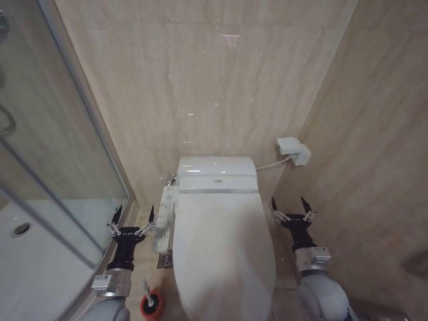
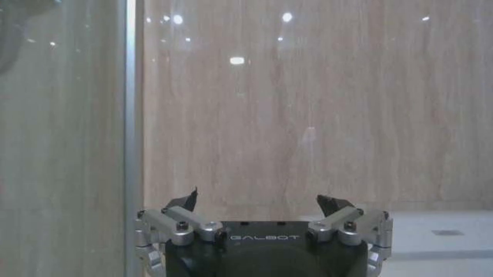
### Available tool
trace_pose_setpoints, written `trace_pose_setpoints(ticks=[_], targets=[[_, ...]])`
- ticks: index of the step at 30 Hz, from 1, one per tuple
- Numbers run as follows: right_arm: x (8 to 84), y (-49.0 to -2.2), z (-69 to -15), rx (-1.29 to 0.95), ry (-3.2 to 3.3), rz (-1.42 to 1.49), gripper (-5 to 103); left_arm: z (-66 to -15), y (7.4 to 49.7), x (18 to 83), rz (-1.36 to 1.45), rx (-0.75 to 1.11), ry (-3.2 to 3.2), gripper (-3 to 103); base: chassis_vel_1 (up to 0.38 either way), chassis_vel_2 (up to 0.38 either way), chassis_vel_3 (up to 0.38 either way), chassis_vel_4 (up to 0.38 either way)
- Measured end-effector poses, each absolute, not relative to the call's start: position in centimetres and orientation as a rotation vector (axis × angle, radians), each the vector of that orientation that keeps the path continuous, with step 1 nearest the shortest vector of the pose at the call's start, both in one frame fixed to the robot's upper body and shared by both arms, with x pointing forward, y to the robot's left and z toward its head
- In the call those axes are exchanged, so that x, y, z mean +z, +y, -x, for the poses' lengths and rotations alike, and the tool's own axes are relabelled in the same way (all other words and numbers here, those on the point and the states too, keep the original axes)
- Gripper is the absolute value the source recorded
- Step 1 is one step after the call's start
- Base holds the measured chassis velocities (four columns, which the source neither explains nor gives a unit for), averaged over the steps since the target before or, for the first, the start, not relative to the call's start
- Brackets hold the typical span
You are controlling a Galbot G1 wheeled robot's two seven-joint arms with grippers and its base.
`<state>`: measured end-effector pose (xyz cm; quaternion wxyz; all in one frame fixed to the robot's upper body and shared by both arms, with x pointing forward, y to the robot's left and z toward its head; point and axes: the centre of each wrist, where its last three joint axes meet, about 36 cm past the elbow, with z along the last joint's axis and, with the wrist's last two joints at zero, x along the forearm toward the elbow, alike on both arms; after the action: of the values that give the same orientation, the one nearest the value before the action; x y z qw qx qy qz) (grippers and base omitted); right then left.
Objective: Open the toilet lid, clean the toilet bowl with a toilet brush, close the toilet lid, and flush.
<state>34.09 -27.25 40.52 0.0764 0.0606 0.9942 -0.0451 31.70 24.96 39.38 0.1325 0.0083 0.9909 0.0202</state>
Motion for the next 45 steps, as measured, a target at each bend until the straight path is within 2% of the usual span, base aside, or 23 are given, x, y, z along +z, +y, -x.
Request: trace_pose_setpoints(ticks=[38,45], targets=[[40.5,-27.3,-34.1,-0.135,2.980,-0.182,100,-32.7,24.8,38.8,-0.065,0.073,2.858,100,-0.024,0.032,0.030,-0.028],[40.5,-27.3,-34.1,-0.135,2.980,-0.182,100,-33.8,26.5,38.4,-0.010,0.082,2.867,100,0.000,0.000,0.000,0.000]])
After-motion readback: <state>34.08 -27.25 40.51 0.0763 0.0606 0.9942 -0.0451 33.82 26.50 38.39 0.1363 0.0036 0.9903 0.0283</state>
